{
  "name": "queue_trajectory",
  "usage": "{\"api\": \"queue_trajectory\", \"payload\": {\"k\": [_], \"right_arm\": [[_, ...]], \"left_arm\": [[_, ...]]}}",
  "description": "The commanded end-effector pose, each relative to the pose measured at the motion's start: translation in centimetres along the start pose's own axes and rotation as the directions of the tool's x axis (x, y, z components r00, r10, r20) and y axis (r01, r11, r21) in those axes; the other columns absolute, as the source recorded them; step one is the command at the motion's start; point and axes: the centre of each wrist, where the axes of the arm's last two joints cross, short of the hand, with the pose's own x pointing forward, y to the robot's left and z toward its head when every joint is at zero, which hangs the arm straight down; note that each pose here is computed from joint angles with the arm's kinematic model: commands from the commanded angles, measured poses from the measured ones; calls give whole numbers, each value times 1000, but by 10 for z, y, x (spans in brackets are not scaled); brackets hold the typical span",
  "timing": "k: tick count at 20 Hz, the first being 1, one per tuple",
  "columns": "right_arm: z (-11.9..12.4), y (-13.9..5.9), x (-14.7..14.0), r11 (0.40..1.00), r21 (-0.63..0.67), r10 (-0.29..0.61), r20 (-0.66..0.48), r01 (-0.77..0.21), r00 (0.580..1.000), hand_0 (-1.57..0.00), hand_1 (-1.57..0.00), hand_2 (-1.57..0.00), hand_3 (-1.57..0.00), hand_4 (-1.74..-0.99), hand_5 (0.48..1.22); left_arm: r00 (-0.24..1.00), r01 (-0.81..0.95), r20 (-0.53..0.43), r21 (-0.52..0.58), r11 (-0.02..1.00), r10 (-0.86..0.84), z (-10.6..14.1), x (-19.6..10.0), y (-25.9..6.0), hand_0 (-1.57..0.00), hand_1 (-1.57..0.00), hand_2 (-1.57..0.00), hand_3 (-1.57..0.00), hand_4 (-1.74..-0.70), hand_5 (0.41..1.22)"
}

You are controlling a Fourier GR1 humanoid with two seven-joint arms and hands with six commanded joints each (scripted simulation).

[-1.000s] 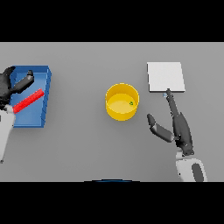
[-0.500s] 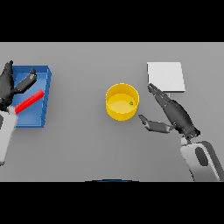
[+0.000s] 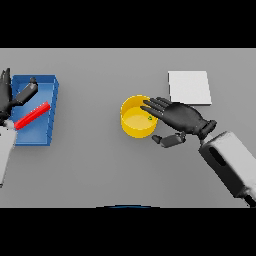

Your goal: Pick up the red beaker and tilt it to pour out 1 green nut into yellow bowl. Pick up the yellow bowl and place it on the metallic measuring scale.

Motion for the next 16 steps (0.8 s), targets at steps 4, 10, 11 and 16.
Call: {"api": "queue_trajectory", "payload": {"k": [4,10,11,16], "right_arm": [[-19,0,3,986,122,113,37,-116,993,1,1,1,1,-1213,714],[-51,3,10,960,234,140,74,-154,987,1,1,1,1,-1238,727],[-57,1,13,955,244,157,76,-172,985,1,1,1,1,-1245,730],[-70,1,14,929,298,204,86,-221,975,1,1,1,1,-1259,734]], "left_arm": [[1000,-7,7,-7,1000,7,1,1,1,0,0,0,0,-746,706],[1000,2,5,1,1000,-2,5,0,1,1,1,1,1,-738,698],[1000,1,3,6,1000,-1,3,-1,4,1,1,1,1,-739,699],[1000,-2,0,14,1000,2,2,-4,6,1,1,1,1,-744,697]]}}
